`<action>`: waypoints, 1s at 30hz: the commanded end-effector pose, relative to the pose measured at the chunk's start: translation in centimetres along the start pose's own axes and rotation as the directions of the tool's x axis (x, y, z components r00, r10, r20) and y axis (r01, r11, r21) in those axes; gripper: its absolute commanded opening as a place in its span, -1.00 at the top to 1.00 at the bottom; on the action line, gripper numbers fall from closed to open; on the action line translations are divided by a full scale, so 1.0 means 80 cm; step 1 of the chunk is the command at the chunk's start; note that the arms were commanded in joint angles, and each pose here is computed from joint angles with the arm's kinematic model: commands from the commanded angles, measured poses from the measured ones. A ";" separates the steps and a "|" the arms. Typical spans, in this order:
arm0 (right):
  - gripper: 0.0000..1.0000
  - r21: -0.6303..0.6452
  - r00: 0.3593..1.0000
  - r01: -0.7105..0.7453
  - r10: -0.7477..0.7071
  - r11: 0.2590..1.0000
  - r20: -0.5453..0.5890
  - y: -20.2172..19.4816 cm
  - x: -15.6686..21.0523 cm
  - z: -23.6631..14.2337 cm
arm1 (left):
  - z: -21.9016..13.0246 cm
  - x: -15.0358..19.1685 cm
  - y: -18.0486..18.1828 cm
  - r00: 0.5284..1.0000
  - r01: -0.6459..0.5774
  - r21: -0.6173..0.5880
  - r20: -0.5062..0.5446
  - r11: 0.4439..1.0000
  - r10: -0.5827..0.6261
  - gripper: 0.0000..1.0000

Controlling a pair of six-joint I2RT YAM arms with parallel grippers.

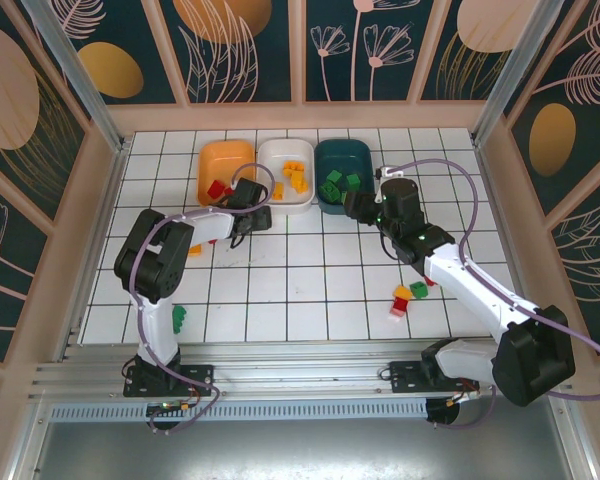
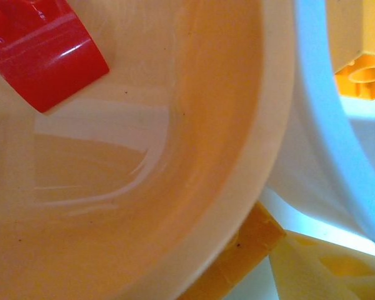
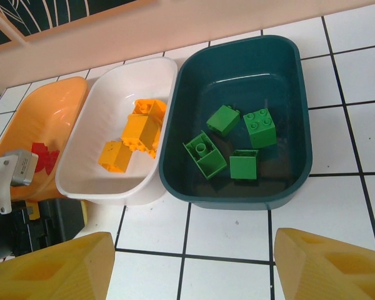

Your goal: Sort the legos into containers by color

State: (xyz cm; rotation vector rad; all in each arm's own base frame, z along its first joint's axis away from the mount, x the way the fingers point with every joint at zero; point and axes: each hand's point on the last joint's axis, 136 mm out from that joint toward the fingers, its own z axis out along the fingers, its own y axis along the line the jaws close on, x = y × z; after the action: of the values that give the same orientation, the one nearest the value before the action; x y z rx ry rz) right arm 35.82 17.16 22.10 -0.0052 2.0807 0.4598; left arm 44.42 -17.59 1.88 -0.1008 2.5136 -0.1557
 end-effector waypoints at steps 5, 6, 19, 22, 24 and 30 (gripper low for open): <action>-0.39 -0.004 0.999 -0.022 0.022 1.000 0.024 0.004 -0.007 0.000 | 0.000 -0.009 -0.011 1.000 -0.004 0.058 0.019 0.998 0.003 -0.16; -0.39 -0.006 0.999 -0.022 0.022 1.000 0.024 0.004 -0.006 0.000 | -0.003 -0.008 -0.013 1.000 -0.002 0.072 0.021 0.997 0.000 -0.16; -0.38 -0.007 1.000 -0.019 0.019 1.000 0.014 0.007 -0.003 0.006 | -0.026 0.008 -0.030 1.000 -0.008 0.120 0.019 0.993 0.006 0.15; -0.39 -0.006 1.000 -0.018 0.018 1.000 0.009 0.007 -0.001 0.007 | -0.030 0.017 -0.030 1.000 -0.010 0.111 0.014 0.994 0.009 0.21; -0.38 -0.007 1.000 -0.017 0.017 1.000 0.010 0.007 -0.001 0.007 | -0.034 0.023 -0.029 1.000 -0.003 0.113 0.008 0.994 0.002 0.24; -0.38 -0.003 1.000 -0.012 0.012 1.000 0.013 0.007 -0.002 0.007 | -0.072 0.030 -0.043 1.000 -0.008 0.160 0.024 0.987 0.005 0.25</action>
State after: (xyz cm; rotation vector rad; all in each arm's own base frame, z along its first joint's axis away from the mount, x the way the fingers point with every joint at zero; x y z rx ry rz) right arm 35.82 17.51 21.62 -0.0022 2.0946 0.4661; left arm 39.60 -19.79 2.97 -0.0261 2.5178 -0.2833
